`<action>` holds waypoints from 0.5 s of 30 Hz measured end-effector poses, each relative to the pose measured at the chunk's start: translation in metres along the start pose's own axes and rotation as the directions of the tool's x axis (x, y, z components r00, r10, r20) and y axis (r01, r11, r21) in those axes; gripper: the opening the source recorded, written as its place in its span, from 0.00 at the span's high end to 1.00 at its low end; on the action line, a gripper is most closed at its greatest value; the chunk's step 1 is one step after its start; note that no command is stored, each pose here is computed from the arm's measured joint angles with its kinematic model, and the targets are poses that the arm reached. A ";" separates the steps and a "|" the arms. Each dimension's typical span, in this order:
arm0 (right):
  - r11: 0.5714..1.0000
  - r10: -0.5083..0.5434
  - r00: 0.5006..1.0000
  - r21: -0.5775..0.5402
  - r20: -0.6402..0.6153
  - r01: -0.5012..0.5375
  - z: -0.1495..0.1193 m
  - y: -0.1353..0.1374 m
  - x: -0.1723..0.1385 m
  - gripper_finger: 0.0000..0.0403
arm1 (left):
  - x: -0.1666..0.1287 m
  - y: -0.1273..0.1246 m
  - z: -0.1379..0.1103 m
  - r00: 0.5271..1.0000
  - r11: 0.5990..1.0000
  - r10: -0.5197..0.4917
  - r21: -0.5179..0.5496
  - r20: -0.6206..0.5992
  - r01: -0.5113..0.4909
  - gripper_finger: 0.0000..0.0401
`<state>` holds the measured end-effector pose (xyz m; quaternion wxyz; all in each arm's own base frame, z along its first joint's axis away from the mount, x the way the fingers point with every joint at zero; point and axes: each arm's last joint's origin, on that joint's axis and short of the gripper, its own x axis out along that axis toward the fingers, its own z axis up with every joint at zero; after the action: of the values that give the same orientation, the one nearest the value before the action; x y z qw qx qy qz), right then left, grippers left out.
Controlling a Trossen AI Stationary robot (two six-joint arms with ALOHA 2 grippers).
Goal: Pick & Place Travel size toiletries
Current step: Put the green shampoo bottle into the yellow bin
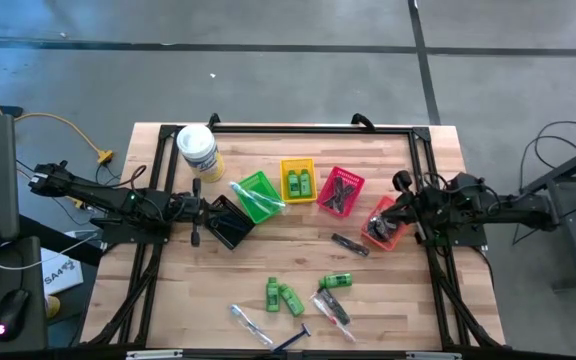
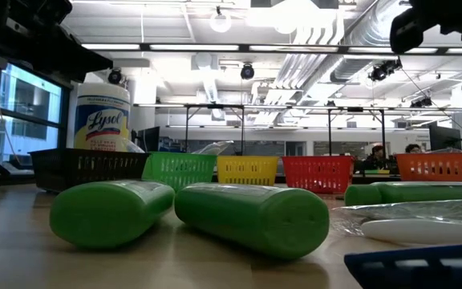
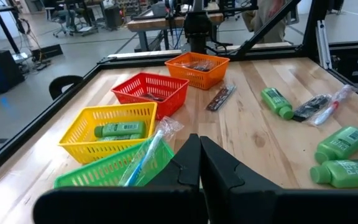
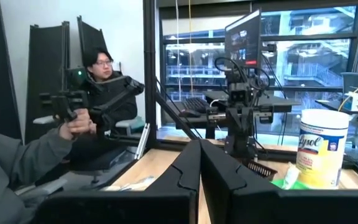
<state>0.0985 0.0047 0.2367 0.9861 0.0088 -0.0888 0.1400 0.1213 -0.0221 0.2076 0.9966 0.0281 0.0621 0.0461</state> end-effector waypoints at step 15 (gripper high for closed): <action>1.000 -0.011 1.000 -0.010 -0.014 0.011 -0.002 0.004 -0.014 0.99 | -0.001 0.003 0.001 0.994 0.994 0.105 -0.002 0.005 -0.105 1.00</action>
<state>0.0840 0.0051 0.2324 0.9875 0.0035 -0.0823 0.1342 0.1202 -0.0190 0.2085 0.9930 0.0305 0.0582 0.0983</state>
